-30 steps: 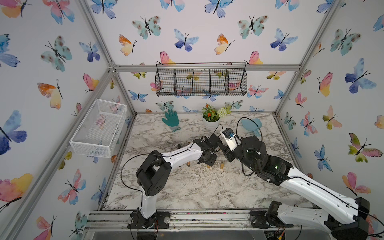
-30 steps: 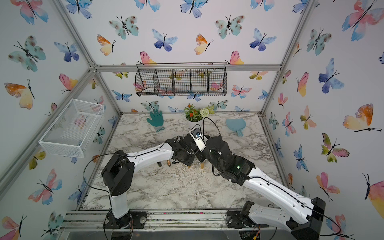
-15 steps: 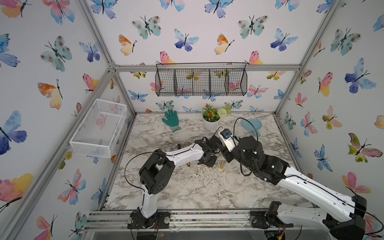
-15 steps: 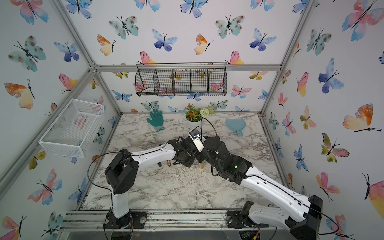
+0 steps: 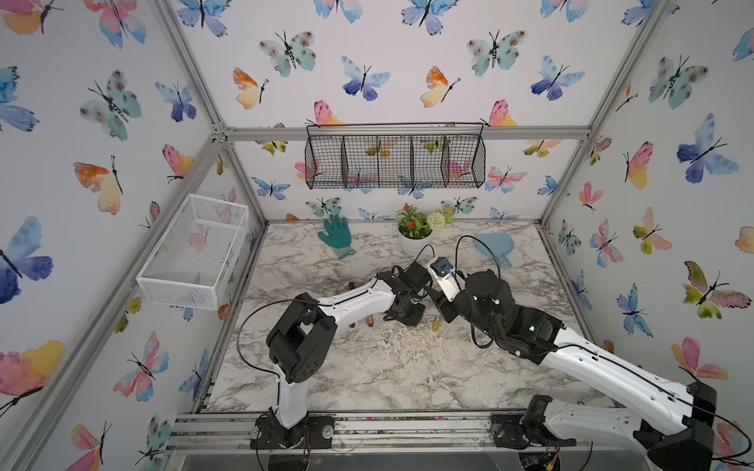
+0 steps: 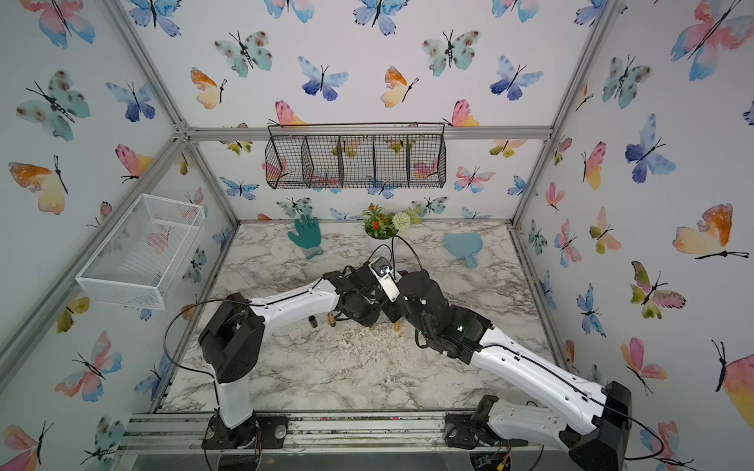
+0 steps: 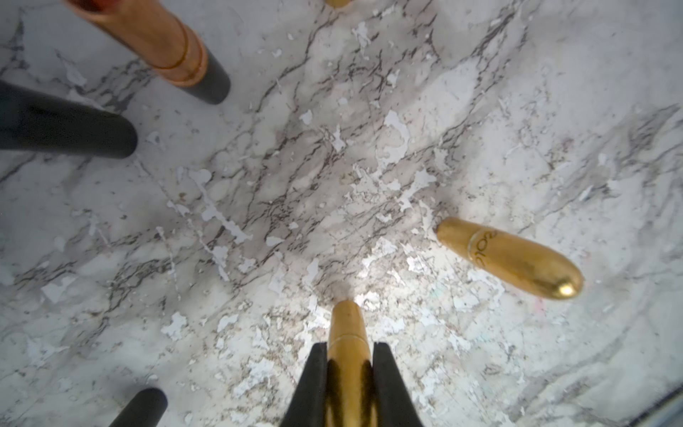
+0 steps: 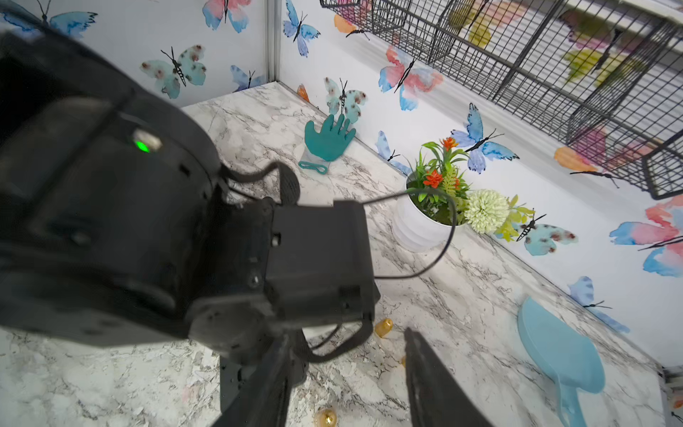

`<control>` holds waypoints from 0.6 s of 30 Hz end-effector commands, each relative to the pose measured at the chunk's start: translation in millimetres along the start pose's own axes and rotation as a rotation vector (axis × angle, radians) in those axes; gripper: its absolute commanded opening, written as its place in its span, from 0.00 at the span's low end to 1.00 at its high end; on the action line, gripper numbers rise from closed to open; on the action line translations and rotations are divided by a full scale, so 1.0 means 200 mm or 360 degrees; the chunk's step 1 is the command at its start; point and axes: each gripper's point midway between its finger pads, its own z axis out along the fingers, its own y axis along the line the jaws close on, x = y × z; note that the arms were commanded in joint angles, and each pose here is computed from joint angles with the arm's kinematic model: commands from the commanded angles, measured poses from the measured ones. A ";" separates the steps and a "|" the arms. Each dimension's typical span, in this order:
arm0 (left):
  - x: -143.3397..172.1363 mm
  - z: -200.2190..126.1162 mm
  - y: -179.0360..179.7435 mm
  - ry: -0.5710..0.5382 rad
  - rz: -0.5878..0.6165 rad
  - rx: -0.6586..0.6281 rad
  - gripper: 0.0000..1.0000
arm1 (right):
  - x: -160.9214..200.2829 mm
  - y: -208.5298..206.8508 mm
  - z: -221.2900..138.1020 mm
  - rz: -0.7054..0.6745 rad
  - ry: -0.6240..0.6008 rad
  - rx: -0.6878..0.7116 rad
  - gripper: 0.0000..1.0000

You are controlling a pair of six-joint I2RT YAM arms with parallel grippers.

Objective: Open the lipstick cap
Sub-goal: Pick up the lipstick at the center of the board, then open the cover of the lipstick.

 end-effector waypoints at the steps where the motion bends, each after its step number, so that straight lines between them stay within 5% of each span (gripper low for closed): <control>1: -0.06 -0.33 0.02 -0.0158 -0.0126 0.0269 0.03 | 0.00 0.06 0.01 0.0018 -0.0028 -0.0087 0.51; 10: -0.02 -0.82 0.12 -0.0361 -0.0348 0.0866 0.02 | 0.09 0.35 0.20 -0.0009 0.0081 -0.0494 0.53; 18: 0.05 -0.96 0.12 -0.0404 -0.0374 0.1041 0.01 | 0.02 0.44 0.29 -0.0035 -0.0001 -0.0602 0.55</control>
